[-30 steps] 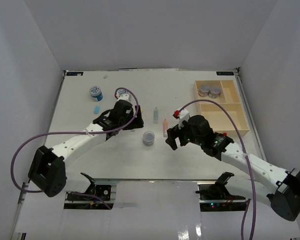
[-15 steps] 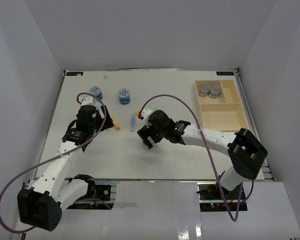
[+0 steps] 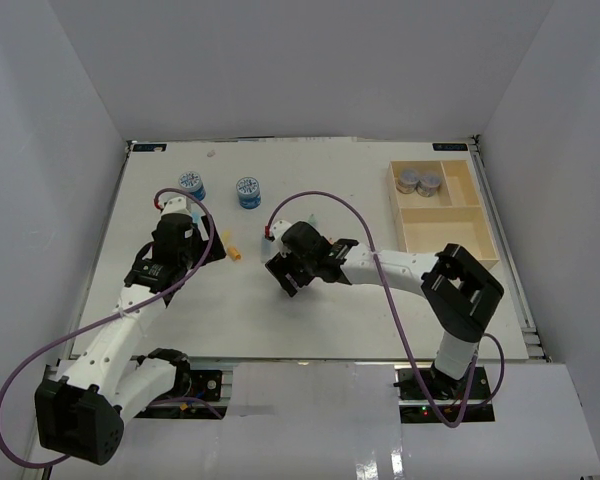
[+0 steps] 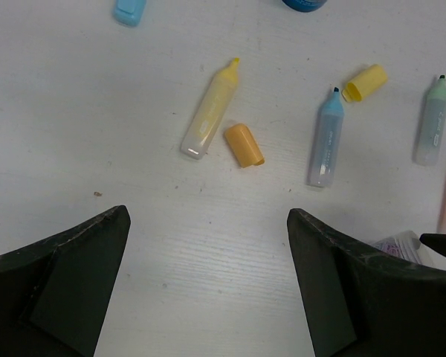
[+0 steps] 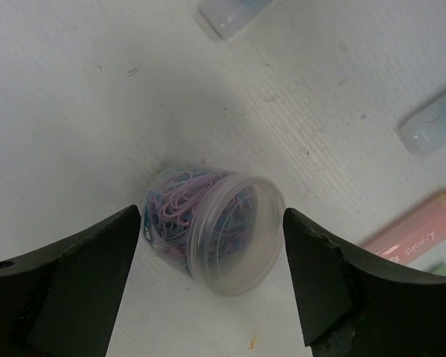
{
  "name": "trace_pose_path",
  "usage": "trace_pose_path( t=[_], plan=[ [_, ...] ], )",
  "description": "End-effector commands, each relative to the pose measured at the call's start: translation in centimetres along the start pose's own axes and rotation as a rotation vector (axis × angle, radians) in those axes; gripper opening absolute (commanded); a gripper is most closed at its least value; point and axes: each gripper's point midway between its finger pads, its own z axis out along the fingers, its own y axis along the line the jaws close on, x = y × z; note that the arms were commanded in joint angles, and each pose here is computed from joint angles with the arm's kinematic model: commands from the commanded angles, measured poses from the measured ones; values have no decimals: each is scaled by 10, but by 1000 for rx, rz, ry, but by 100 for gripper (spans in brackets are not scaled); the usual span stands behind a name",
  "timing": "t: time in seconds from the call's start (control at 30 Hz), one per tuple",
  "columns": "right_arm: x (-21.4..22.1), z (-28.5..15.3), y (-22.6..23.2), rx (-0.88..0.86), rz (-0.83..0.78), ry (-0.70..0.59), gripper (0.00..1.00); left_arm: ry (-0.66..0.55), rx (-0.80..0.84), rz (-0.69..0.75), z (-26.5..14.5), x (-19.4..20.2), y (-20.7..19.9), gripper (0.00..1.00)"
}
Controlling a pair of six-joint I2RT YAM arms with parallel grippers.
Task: Sort the stationery into containers
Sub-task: Move the stationery to the center of the board.
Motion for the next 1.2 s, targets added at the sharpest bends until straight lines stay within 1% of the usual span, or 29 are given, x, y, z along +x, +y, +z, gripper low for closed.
trace_pose_path(
  t=[0.0,0.1,0.2,0.3,0.33,0.37,0.53,0.6,0.7,0.87,0.9,1.17],
  plan=[
    [-1,0,-1,22,11,8,81,-41,3,-5,-5,-11,1,98],
    [-2,-2,-4,39,11,1,79,-37,7,-5,-5,-10,0,98],
    [-3,-5,-6,46,13,-15,72,-30,12,-3,-4,-9,-1,98],
    [-6,-7,-7,48,16,-26,70,-28,15,-2,-3,-8,-1,98],
    [-5,-8,-7,50,16,-26,65,-26,13,-4,-3,-8,-1,98],
    [-6,-9,-6,49,12,-28,64,-27,15,-5,-3,-9,-1,98],
    [-7,-15,2,65,-27,-40,60,-25,12,-7,-3,-8,0,98],
    [-6,-16,8,90,-54,-37,59,-28,13,-6,-3,-9,0,98],
    [0,-15,19,83,-75,-22,57,-26,11,-7,-3,-9,1,98],
    [4,-16,33,85,-102,-12,59,-29,9,-8,-3,-9,1,98],
    [3,-17,34,96,-103,-14,62,-30,8,-10,-3,-9,2,98],
    [-14,-35,53,111,-150,-50,70,-38,4,-17,-4,-11,3,98]
  ],
)
